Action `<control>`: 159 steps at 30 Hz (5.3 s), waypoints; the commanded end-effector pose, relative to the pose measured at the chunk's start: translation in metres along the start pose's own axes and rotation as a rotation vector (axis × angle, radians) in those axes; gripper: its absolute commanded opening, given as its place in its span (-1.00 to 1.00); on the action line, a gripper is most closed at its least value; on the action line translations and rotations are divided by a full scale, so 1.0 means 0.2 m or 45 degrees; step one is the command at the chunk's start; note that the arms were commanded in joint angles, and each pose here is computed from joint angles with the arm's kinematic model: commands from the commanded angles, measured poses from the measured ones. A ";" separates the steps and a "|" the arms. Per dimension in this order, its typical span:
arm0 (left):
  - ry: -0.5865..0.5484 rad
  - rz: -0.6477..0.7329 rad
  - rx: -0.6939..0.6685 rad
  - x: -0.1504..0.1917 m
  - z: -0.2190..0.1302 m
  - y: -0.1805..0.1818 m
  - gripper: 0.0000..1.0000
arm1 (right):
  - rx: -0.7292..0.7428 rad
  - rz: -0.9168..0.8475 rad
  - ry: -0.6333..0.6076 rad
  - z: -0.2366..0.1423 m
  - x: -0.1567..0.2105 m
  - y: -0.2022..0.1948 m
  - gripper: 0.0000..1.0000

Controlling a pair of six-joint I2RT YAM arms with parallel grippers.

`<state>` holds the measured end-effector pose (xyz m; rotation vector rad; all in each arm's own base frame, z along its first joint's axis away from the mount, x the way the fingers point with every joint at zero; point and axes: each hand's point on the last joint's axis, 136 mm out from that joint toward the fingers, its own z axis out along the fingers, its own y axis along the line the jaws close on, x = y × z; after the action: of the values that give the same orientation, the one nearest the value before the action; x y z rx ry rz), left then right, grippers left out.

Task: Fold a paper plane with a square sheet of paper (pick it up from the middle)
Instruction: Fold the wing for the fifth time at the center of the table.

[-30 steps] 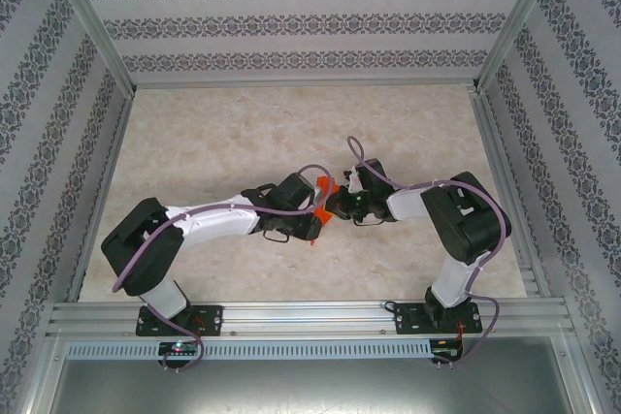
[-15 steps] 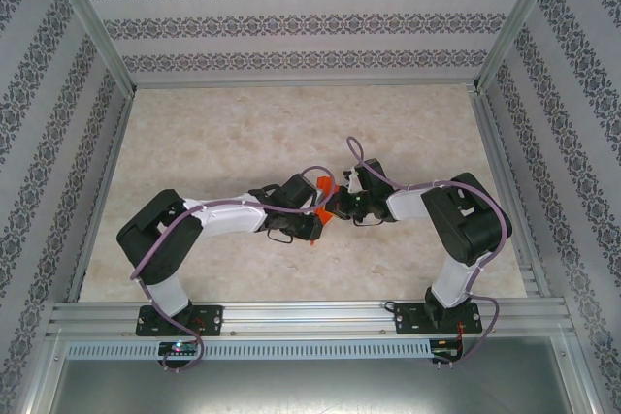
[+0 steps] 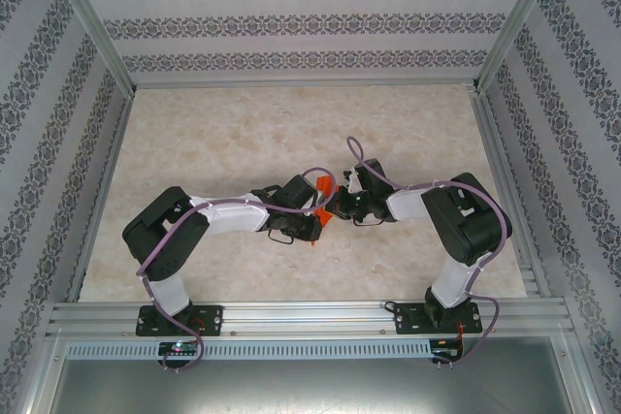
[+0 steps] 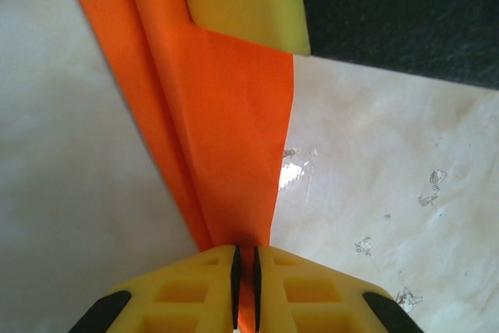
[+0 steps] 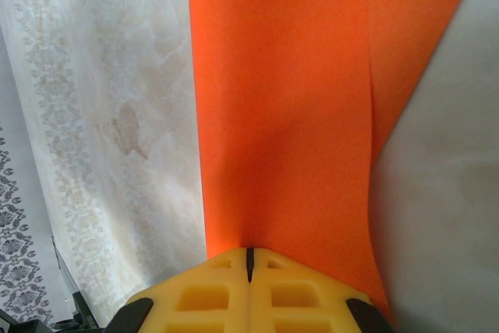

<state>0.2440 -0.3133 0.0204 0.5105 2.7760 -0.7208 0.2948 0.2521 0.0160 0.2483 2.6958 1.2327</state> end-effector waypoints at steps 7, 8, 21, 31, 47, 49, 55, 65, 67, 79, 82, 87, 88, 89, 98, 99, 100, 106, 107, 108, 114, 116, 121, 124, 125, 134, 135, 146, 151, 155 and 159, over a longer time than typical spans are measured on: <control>0.101 0.040 -0.115 0.12 0.08 0.12 -0.68 | 0.085 -0.012 0.008 -0.01 0.04 -0.05 -0.90; 0.115 0.054 -0.140 0.13 0.08 0.14 -0.68 | 0.073 -0.019 -0.001 -0.02 0.03 -0.03 -0.83; 0.103 0.069 -0.233 0.19 0.07 0.24 -0.68 | 0.097 -0.065 -0.057 -0.25 0.05 0.04 -0.48; 0.065 0.078 -0.245 0.18 0.06 0.25 -0.67 | 0.080 -0.052 -0.019 -0.17 0.06 0.02 -0.37; 0.067 0.074 -0.244 0.19 0.07 0.26 -0.66 | -0.012 -0.071 -0.009 -0.07 -0.02 0.10 -0.84; 0.068 0.077 -0.248 0.19 0.07 0.26 -0.66 | -0.015 -0.076 -0.009 -0.07 -0.03 0.11 -0.87; 0.068 0.077 -0.252 0.20 0.07 0.27 -0.65 | 0.006 -0.082 -0.004 -0.04 -0.05 0.09 -0.91; 0.069 0.074 -0.237 0.21 0.07 0.26 -0.64 | 0.036 -0.110 0.015 -0.01 -0.07 0.08 -0.94; 0.071 0.072 -0.223 0.21 0.07 0.25 -0.64 | 0.045 -0.116 0.020 0.01 -0.07 0.07 -0.94; 0.078 0.060 -0.194 0.23 0.08 0.25 -0.63 | 0.143 -0.138 0.063 0.06 -0.06 0.00 -1.00; 0.063 0.053 -0.182 0.21 0.06 0.23 -0.59 | 0.199 -0.132 0.070 0.06 -0.05 -0.04 -1.00; 0.012 0.046 -0.130 0.14 0.00 0.16 -0.54 | 0.305 -0.131 0.081 0.06 -0.03 -0.13 -1.00; -0.007 0.047 -0.120 0.12 -0.02 0.14 -0.54 | 0.320 -0.133 0.083 0.06 -0.03 -0.14 -1.00; -0.026 0.048 -0.113 0.10 -0.03 0.13 -0.54 | 0.334 -0.133 0.087 0.06 -0.02 -0.16 -1.00; -0.205 0.020 -0.031 -0.08 -0.17 0.03 -0.44 | 0.381 -0.126 0.115 0.09 0.01 -0.23 -1.00; -0.227 0.014 -0.025 -0.10 -0.19 0.03 -0.45 | 0.377 -0.126 0.116 0.09 0.02 -0.22 -1.00; -0.255 0.003 -0.010 -0.13 -0.21 0.02 -0.44 | 0.374 -0.126 0.117 0.10 0.02 -0.22 -1.00; -0.309 -0.070 0.083 -0.23 -0.19 0.03 -0.47 | 0.359 -0.125 0.120 0.10 0.03 -0.21 -1.00; -0.315 -0.080 0.093 -0.25 -0.18 0.03 -0.48 | 0.355 -0.129 0.121 0.10 0.03 -0.21 -1.00; -0.319 -0.089 0.107 -0.26 -0.17 0.03 -0.49 | 0.353 -0.130 0.124 0.10 0.03 -0.21 -1.00; -0.357 -0.116 0.152 -0.34 -0.15 0.04 -0.53 | 0.337 -0.134 0.123 0.10 0.04 -0.20 -1.00; -0.360 -0.133 0.169 -0.37 -0.14 0.05 -0.55 | 0.331 -0.137 0.127 0.10 0.04 -0.19 -1.00; -0.390 -0.171 0.186 -0.42 -0.15 0.10 -0.57 | 0.326 -0.138 0.129 0.10 0.05 -0.19 -1.00; -0.390 -0.184 0.221 -0.45 -0.14 0.10 -0.57 | 0.319 -0.139 0.130 0.10 0.05 -0.18 -1.00; -0.387 -0.184 0.228 -0.46 -0.13 0.10 -0.57 | 0.315 -0.138 0.131 0.10 0.05 -0.18 -1.00; -0.339 -0.215 0.235 -0.48 -0.08 0.16 -0.58 | 0.309 -0.146 0.129 0.09 0.05 -0.16 -1.00; -0.330 -0.217 0.229 -0.48 -0.07 0.17 -0.58 | 0.308 -0.144 0.128 0.09 0.04 -0.16 -1.00; -0.228 -0.224 0.170 -0.41 0.00 0.26 -0.60 | 0.270 -0.162 0.110 0.07 0.03 -0.10 -1.00; -0.178 -0.220 0.126 -0.37 0.03 0.30 -0.63 | 0.257 -0.168 0.098 0.07 0.02 -0.08 -1.00; -0.143 -0.209 0.088 -0.34 0.05 0.33 -0.63 | 0.246 -0.171 0.091 0.07 0.01 -0.07 -0.98; -0.112 -0.208 0.069 -0.31 0.07 0.35 -0.63 | 0.228 -0.191 0.061 0.04 0.00 -0.03 -0.90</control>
<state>0.3390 -0.2970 0.0222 0.2495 2.6401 -0.9251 0.3117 0.2655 0.0169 0.0260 2.7519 1.0613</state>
